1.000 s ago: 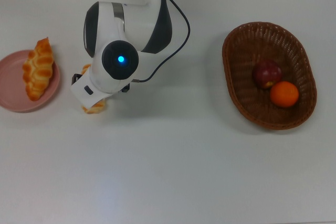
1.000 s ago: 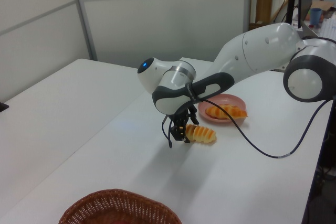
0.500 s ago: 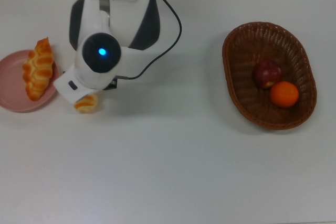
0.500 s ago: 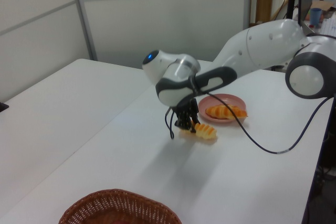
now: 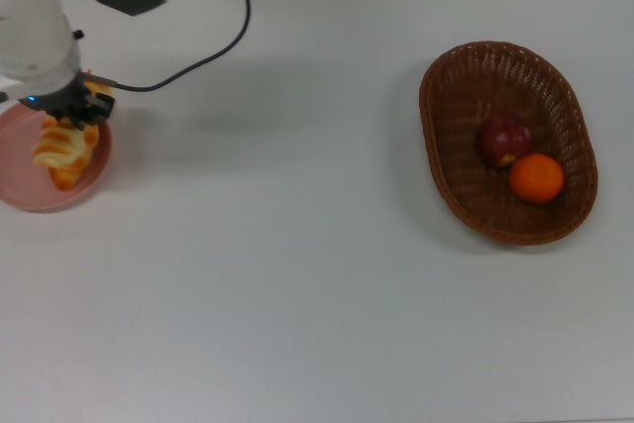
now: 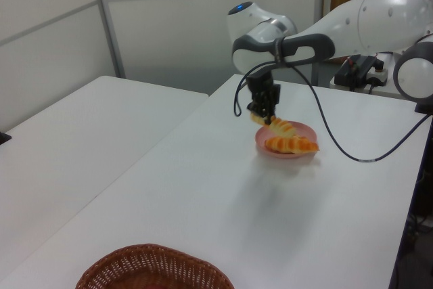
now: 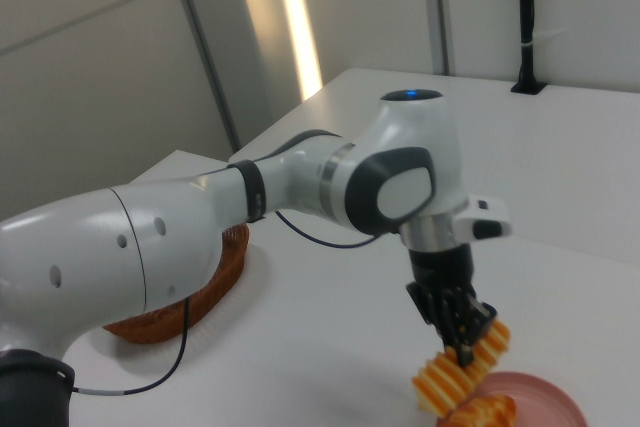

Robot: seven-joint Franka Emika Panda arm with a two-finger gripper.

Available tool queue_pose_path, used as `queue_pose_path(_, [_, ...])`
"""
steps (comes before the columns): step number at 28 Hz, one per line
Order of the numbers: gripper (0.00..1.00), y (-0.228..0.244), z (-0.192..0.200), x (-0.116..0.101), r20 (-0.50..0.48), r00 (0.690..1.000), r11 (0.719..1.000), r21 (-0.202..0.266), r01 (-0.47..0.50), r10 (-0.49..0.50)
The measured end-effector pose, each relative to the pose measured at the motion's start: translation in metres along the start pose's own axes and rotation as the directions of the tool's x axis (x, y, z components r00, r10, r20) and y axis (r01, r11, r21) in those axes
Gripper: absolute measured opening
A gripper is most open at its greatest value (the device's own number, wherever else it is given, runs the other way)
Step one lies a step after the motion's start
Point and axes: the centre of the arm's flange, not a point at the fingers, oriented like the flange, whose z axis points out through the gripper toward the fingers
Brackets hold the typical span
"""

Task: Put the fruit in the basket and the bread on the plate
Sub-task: 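Carry the striped roll onto the plate beside the braided roll and release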

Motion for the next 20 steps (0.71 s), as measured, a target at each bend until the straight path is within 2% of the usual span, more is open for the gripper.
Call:
queue_pose_path(6, [0.21, 0.042, 0.02, 0.007, -0.047, 0.998, 0.999, -0.013, -0.05, 0.05])
queue_pose_path(13, [0.21, 0.048, 0.063, 0.022, -0.049, 0.998, 0.997, -0.065, -0.032, 0.028])
queue_pose_path(17, [0.18, 0.051, 0.073, 0.024, -0.042, 0.999, 0.997, -0.075, -0.031, 0.028])
queue_pose_path(18, [0.19, 0.052, 0.072, 0.024, -0.043, 0.999, 0.997, -0.076, -0.033, 0.03])
queue_pose_path(20, [0.29, 0.054, 0.07, 0.024, -0.047, 0.998, 0.996, -0.077, -0.037, 0.033])
